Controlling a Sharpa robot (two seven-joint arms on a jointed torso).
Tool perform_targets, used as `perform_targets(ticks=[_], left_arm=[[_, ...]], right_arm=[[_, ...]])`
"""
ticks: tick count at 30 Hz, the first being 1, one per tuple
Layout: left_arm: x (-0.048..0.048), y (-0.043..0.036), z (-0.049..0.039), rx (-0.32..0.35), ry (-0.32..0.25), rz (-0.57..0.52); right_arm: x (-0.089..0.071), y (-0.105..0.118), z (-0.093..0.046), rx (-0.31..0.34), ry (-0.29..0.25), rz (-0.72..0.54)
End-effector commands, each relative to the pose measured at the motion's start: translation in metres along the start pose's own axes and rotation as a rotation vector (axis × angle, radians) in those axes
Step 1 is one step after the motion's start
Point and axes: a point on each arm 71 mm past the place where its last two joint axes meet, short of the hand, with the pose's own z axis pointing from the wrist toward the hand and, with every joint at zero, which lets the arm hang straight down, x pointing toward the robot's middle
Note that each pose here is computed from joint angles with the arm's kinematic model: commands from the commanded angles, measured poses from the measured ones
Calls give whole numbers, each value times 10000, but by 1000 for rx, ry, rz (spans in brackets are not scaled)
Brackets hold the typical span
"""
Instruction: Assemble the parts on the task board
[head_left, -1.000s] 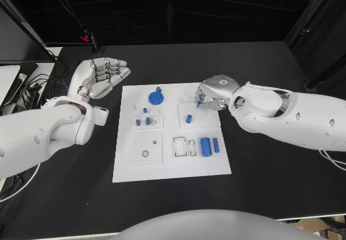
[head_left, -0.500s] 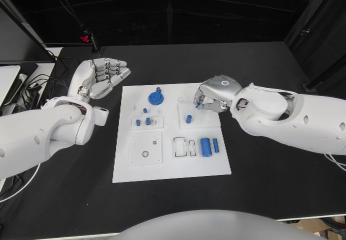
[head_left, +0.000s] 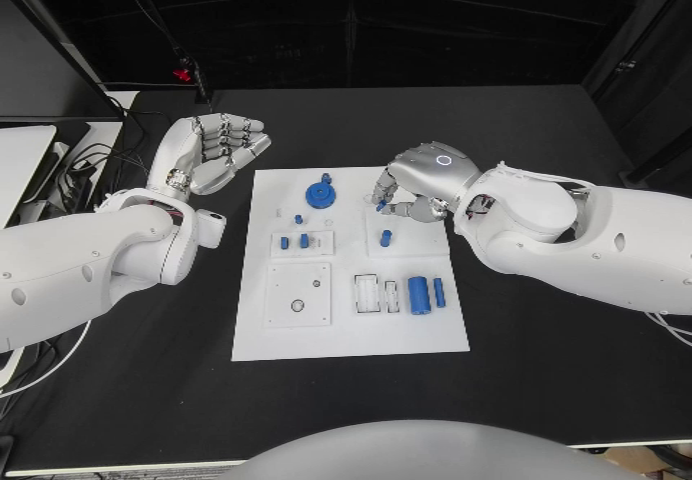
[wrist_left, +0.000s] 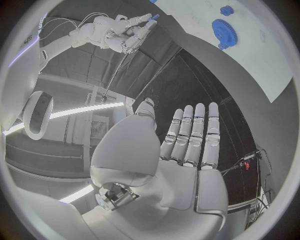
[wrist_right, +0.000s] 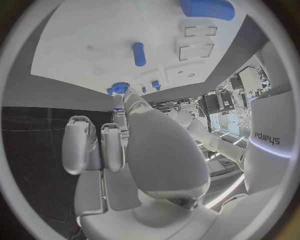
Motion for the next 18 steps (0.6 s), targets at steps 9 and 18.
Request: perform_targets(ticks=[9,18], left_arm=[[11,-49,14,57,1,-4],[19,-49,23,58,1,-4]], right_arm=[[-43,281,145,-84,-10,20],[-26,589,281,-165,30,36]])
